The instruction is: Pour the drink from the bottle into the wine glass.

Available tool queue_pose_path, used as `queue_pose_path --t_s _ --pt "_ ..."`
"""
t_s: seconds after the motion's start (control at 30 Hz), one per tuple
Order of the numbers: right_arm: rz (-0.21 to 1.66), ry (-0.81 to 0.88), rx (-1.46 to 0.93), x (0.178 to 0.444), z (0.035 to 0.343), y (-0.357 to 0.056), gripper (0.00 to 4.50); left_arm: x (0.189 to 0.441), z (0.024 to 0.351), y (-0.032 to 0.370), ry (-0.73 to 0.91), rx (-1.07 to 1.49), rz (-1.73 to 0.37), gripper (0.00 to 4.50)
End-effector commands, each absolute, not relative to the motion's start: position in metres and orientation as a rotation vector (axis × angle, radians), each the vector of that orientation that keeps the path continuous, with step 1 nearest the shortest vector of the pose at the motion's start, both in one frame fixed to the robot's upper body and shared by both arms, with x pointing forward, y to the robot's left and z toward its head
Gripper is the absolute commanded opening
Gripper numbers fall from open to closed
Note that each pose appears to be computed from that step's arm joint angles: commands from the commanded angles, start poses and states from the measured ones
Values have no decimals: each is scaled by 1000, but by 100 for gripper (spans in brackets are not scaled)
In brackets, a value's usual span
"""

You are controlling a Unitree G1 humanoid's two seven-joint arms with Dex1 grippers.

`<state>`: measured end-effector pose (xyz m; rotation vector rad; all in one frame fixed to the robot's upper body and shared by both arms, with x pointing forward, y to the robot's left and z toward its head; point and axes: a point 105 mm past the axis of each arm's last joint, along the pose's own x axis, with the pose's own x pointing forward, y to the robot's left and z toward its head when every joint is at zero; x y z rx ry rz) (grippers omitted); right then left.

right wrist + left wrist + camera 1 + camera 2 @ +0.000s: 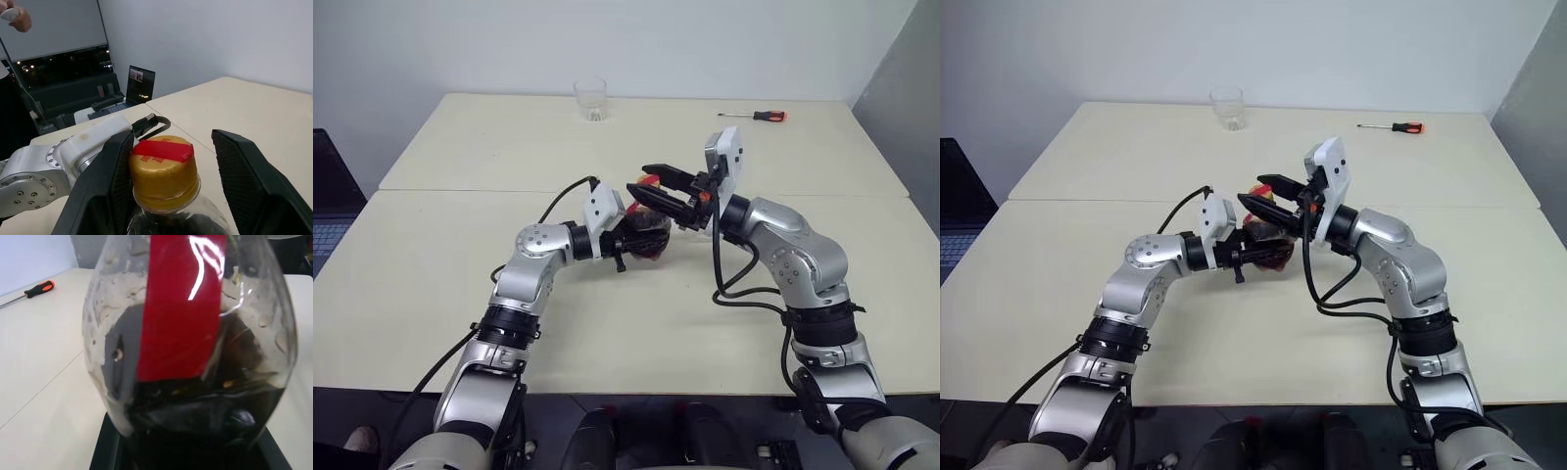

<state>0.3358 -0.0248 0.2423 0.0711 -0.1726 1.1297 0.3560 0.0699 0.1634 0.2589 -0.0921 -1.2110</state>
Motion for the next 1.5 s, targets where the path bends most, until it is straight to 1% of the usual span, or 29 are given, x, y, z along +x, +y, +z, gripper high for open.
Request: queue_pose_path --t_s 0.03,0.5,0.93,1.03,1.1,1.13,1.5 --pt "1132 -232 65 334 257 -27 270 356 186 69 -178 266 -1218 102" --pt "1139 -233 58 334 257 -28 270 355 181 65 -161 283 -1227 98" --pt "1175 -236 53 330 260 -26 270 346 174 62 -142 257 -1233 98" --pt "1183 -233 50 329 260 -25 209 345 173 62 -142 253 -1232 98" --pt "1186 -234 47 329 259 -25 146 344 174 61 -141 249 -1231 98" --pt "1187 -234 46 329 259 -25 126 344 174 61 -141 248 -1229 98" --pt "1226 -241 16 324 258 -24 126 344 175 60 -150 243 -1229 98"
